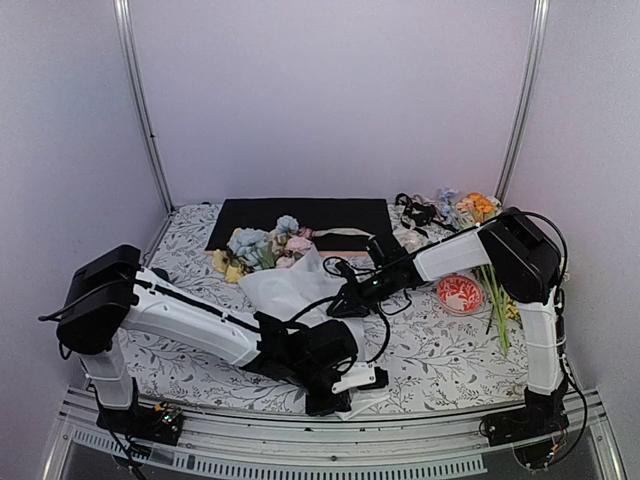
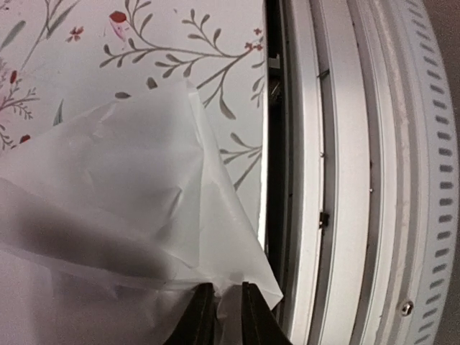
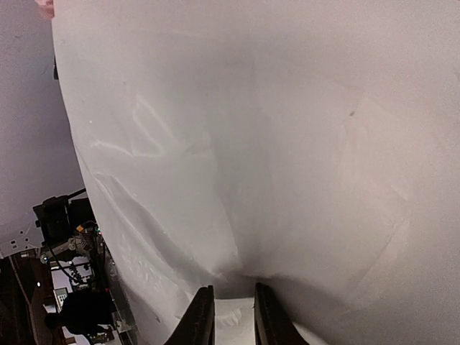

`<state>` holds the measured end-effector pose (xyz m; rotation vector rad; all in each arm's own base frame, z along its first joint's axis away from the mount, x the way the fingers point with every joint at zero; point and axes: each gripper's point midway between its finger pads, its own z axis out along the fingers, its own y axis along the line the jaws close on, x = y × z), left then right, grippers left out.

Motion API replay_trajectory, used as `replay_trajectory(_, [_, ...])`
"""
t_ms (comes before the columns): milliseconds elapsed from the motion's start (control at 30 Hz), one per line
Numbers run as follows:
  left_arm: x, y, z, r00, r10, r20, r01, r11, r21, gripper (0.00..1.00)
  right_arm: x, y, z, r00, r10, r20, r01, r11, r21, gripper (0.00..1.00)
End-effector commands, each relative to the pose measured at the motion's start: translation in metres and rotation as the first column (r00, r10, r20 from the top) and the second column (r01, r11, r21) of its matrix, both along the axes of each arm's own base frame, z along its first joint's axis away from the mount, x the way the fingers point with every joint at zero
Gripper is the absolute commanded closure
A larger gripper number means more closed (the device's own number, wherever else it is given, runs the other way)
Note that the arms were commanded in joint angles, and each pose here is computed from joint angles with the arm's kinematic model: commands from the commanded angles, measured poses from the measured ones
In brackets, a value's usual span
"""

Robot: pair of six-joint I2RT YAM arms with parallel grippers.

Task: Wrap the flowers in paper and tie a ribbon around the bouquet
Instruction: Press the fold line on the folded bouquet.

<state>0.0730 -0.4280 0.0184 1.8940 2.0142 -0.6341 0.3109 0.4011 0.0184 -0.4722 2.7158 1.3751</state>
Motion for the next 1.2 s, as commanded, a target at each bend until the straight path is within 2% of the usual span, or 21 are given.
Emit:
replay_trajectory(0, [-0.034,-0.010,-0.007,0.990,-0.125,-0.068,0.125,0.992,-0.013,0.82,0.007,-0.018,-0.043,0.998,-0.065,0.002,0.064,0.989,-0.132,0.78])
replay_trajectory(167, [-0.042,-0.017,0.011,0.985,-0.156,-0.074,0.152,0.986,-0.063,0.66,0.009,-0.020,-0.046,0.996,-0.085,0.002,0.084,0.986,-0.144,0.78])
replay_trajectory(233, [-0.041,-0.021,0.024,0.984,-0.167,-0.057,0.162,0.983,-0.092,0.63,0.010,-0.019,-0.048,0.996,-0.090,-0.001,0.089,0.985,-0.146,0.78])
replay_trajectory(367, [-0.040,-0.035,0.078,0.982,-0.190,-0.021,0.180,0.956,-0.234,0.63,0.010,-0.020,-0.049,0.995,-0.100,-0.005,0.098,0.984,-0.148,0.78])
replay_trajectory(433, [-0.023,-0.032,0.092,0.990,-0.142,0.002,0.137,0.949,-0.282,0.66,0.011,-0.019,-0.047,0.995,-0.103,-0.003,0.102,0.984,-0.147,0.78])
replay_trajectory(500, [0.003,-0.022,0.093,0.998,-0.050,-0.028,0.039,0.954,-0.298,0.68,0.012,-0.020,-0.047,0.994,-0.107,0.000,0.106,0.983,-0.148,0.77])
replay_trajectory(567, [0.038,-0.009,0.086,0.996,0.079,-0.041,-0.088,0.955,-0.284,0.70,0.012,-0.019,-0.045,0.994,-0.106,0.001,0.105,0.984,-0.144,0.77])
replay_trajectory(667, [0.098,0.015,0.062,0.950,0.311,0.030,-0.298,0.931,-0.213,0.68,0.012,-0.016,-0.041,0.995,-0.100,0.000,0.100,0.987,-0.129,0.77])
replay_trajectory(700, [0.106,0.018,0.052,0.942,0.333,0.042,-0.320,0.929,-0.186,0.67,0.012,-0.015,-0.039,0.995,-0.097,-0.001,0.096,0.988,-0.122,0.77])
replay_trajectory(800, [0.109,0.009,0.022,0.945,0.326,0.044,-0.318,0.940,-0.122,0.65,0.013,-0.011,-0.034,0.996,-0.090,-0.002,0.090,0.991,-0.102,0.77])
replay_trajectory(1000, [0.092,-0.026,0.012,0.969,0.239,0.056,-0.231,0.964,-0.132,0.62,0.015,-0.005,-0.026,0.996,-0.092,0.010,0.092,0.992,-0.090,0.77])
replay_trajectory(1167, [0.074,-0.023,-0.025,0.981,0.176,0.083,-0.174,0.984,-0.022,0.58,0.014,0.000,-0.019,0.995,-0.095,0.003,0.095,0.993,-0.069,0.77])
